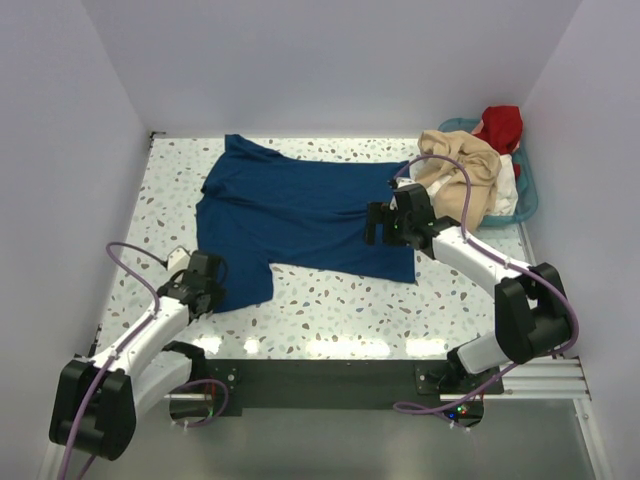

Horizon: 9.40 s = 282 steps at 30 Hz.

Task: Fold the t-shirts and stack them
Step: Flatten the tshirt out, then fold the tshirt

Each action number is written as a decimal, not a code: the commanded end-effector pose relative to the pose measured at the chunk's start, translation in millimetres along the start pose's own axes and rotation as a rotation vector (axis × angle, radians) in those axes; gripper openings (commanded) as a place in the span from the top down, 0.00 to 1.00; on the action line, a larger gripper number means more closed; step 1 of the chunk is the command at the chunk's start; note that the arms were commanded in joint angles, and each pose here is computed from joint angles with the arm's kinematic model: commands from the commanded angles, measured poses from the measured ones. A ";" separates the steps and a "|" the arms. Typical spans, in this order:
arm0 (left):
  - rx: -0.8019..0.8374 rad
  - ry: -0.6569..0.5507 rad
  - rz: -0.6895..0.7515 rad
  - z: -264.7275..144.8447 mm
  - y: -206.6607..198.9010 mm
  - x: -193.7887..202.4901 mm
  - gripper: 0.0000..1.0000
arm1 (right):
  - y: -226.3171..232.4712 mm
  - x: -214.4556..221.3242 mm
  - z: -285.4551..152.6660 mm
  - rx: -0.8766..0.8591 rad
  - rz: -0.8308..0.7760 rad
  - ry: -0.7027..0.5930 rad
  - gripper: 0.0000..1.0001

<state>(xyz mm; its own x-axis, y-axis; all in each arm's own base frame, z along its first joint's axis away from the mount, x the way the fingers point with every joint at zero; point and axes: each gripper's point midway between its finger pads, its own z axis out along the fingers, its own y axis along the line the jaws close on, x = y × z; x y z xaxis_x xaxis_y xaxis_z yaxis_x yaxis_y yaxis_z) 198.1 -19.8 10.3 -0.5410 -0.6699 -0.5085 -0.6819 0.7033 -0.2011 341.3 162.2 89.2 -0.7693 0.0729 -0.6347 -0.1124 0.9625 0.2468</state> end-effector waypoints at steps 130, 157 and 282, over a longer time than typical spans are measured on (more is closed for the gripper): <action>0.655 -0.560 0.290 -75.3 -202.2 -200.1 1.00 | -101.5 -54.7 25.5 0.393 0.122 0.200 1.00; 0.572 -0.543 0.255 -31.5 -233.5 -247.8 0.30 | -90.2 -74.7 36.3 0.314 0.107 0.179 0.31; 0.044 -0.188 -0.059 -33.6 7.6 -132.6 0.32 | -65.4 74.6 -78.1 0.267 0.198 0.448 0.37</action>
<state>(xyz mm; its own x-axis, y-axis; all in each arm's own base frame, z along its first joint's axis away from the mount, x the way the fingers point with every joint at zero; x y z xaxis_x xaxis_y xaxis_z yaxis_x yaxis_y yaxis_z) 237.5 72.0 83.5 -0.3868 -0.6937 -0.6075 -0.7546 0.6168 -0.2239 221.0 78.0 79.5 -0.9666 0.2068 -0.1517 0.1987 0.9778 0.0668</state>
